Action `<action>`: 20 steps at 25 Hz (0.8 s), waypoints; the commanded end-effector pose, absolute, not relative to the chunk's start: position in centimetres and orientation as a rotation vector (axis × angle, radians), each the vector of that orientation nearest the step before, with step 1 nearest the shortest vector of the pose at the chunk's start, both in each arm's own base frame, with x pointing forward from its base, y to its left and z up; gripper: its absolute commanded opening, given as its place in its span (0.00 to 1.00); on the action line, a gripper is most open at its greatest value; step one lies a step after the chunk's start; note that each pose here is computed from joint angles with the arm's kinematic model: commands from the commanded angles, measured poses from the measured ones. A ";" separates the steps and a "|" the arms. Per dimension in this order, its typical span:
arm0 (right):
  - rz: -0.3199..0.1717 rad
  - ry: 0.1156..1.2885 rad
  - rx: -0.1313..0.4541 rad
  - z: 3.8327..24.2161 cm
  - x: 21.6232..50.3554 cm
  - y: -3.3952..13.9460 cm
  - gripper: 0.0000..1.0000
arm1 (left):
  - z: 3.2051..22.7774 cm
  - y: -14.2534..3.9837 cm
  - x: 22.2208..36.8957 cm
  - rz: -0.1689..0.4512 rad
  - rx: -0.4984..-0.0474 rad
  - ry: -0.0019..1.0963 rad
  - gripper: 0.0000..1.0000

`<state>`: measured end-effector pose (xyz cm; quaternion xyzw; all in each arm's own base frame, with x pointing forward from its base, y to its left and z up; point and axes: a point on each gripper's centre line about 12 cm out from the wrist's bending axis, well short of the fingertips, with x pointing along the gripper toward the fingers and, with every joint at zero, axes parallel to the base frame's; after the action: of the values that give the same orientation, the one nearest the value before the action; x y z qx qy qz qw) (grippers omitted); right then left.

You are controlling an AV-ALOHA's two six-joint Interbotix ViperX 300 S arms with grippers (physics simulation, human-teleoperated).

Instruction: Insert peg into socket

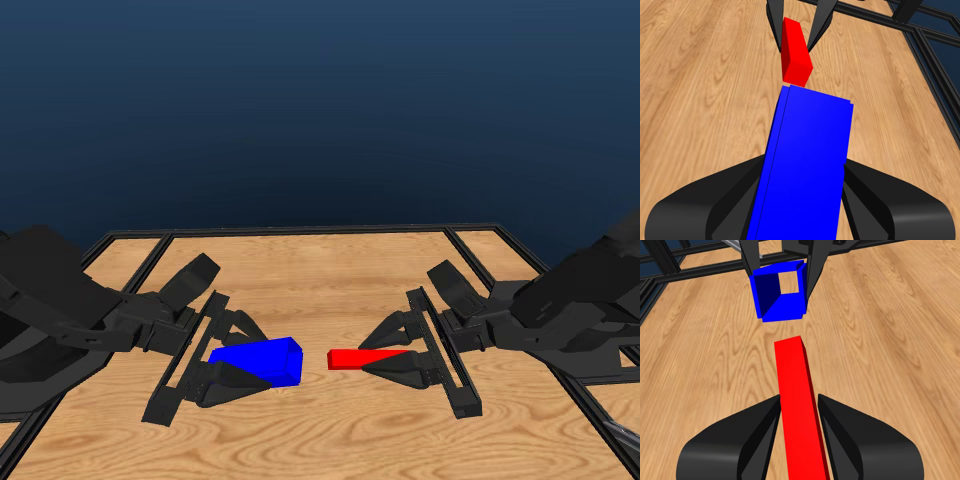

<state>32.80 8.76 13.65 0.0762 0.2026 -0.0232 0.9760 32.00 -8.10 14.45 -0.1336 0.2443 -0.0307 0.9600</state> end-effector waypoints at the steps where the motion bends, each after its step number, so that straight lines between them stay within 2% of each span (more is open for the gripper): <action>1: -0.046 0.327 0.138 16.1 34.6 8.4 0.00 | 15.3 -8.5 32.8 -0.074 -0.265 0.451 0.00; 3: -0.025 0.346 0.113 16.1 35.1 8.7 0.00 | 15.9 -8.7 33.3 -0.079 -0.269 0.430 0.00; 4: -0.025 0.314 0.117 17.3 35.7 8.6 0.00 | 16.2 -8.6 33.5 -0.077 -0.272 0.414 0.00; 5: -0.018 0.329 0.101 16.9 35.8 8.8 0.00 | 15.8 -8.6 33.3 -0.075 -0.271 0.426 0.00; 7: -0.012 0.307 0.113 17.8 36.7 8.8 0.00 | 15.8 -8.7 33.6 -0.079 -0.263 0.429 0.00; 8: -0.008 0.357 0.101 16.2 36.4 8.8 0.00 | 16.0 -8.6 33.8 -0.077 -0.268 0.418 0.00; 9: -0.008 0.326 0.120 17.3 37.1 8.8 0.00 | 15.3 -8.6 33.5 -0.075 -0.261 0.439 0.00; 10: 0.008 0.356 0.114 16.7 37.5 9.1 0.00 | 15.6 -8.6 33.7 -0.075 -0.264 0.429 0.00; 11: 0.018 0.353 0.114 17.4 38.2 9.1 0.00 | 15.5 -8.7 33.7 -0.076 -0.261 0.432 0.00; 12: 0.031 0.361 0.094 17.0 38.3 9.4 0.00 | 15.4 -8.7 33.7 -0.078 -0.259 0.441 0.00; 13: 0.043 0.366 0.097 17.0 38.6 9.7 0.00 | 16.3 -8.8 34.0 -0.081 -0.268 0.412 0.00; 14: 0.057 0.404 0.110 16.6 39.1 9.6 0.00 | 15.3 -8.6 33.7 -0.077 -0.255 0.446 0.00; 15: 0.058 0.410 0.091 16.1 39.2 9.7 0.00 | 15.8 -8.7 33.9 -0.079 -0.260 0.435 0.00; 16: 0.078 0.427 0.086 16.4 39.7 9.8 0.00 | 15.4 -8.7 33.6 -0.082 -0.253 0.450 0.00; 17: 0.087 0.429 0.055 16.7 40.2 9.2 0.00 | 15.5 -8.8 33.6 -0.087 -0.251 0.449 0.00; 18: 0.088 0.423 0.085 17.2 40.5 9.6 0.00 | 15.6 -8.6 33.7 -0.079 -0.261 0.438 0.00; 19: 0.098 0.446 0.064 16.8 40.8 9.6 0.00 | 16.1 -8.7 33.9 -0.082 -0.264 0.432 0.00; 20: 0.141 0.482 0.031 16.9 41.3 10.1 0.00 | 15.2 -8.8 33.6 -0.081 -0.259 0.471 0.00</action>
<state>39.68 10.24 15.07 0.0267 0.2442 0.0561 0.9677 32.65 -9.33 13.92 -0.1180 0.2598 -0.0488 0.9572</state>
